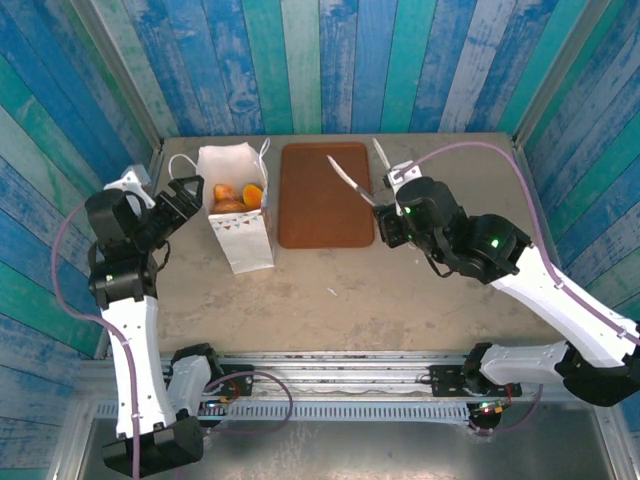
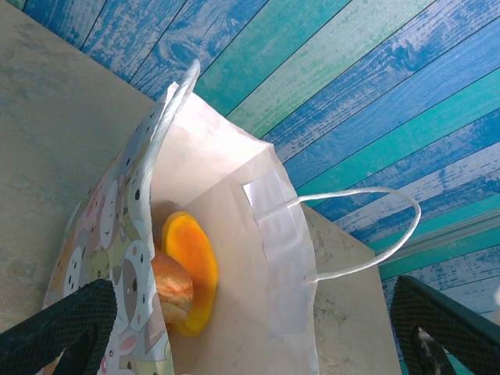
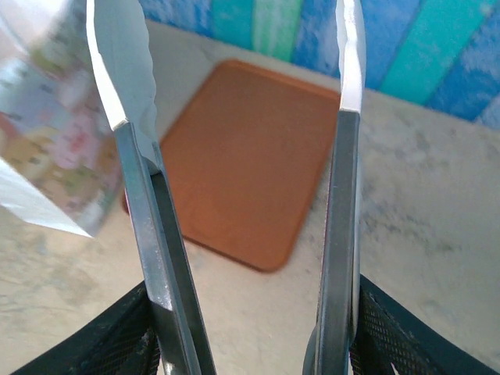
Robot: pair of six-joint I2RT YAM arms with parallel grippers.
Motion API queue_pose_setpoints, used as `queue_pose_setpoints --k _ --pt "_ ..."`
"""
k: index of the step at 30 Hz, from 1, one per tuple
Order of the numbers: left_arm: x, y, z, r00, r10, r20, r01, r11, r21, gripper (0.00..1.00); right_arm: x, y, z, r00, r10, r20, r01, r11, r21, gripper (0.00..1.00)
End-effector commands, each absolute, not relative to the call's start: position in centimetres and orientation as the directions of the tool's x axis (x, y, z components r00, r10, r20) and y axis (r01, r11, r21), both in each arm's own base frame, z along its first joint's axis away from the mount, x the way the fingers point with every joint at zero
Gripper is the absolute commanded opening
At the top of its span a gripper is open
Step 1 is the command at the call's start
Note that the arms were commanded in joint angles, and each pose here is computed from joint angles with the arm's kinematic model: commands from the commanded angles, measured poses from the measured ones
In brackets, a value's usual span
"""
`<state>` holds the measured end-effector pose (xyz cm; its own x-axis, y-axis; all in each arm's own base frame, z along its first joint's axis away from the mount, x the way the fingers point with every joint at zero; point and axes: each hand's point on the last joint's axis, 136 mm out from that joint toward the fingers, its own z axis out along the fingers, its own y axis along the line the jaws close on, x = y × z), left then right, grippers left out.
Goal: Place the fake bread into the paper bag
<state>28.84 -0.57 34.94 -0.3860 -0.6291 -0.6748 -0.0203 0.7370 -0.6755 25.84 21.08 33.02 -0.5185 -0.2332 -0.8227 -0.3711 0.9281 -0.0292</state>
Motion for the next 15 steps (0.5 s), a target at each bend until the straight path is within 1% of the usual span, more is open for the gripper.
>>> queue_pose_setpoints --k 1,5,12,15 --pt "28.2 -0.7 34.5 -0.392 -0.643 -0.657 -0.033 0.724 -0.689 0.94 26.3 20.3 29.6 -0.589 -0.214 -0.779 -0.334 0.942 -0.006 0.6" --pt "28.0 -0.7 34.1 -0.399 -0.643 -0.654 -0.041 0.725 -0.688 0.94 27.3 20.6 25.2 -0.65 -0.234 -0.723 -0.329 0.944 -0.01 0.6" --pt "28.1 -0.4 33.5 -0.402 -0.636 -0.659 -0.063 0.737 -0.673 0.94 29.5 23.1 20.1 -0.712 -0.282 -0.644 -0.347 0.937 -0.027 0.6" --pt "28.2 -0.2 33.4 -0.403 -0.626 -0.667 -0.068 0.747 -0.661 0.94 30.4 24.4 17.6 -0.747 -0.307 -0.59 -0.36 0.932 -0.029 0.6"
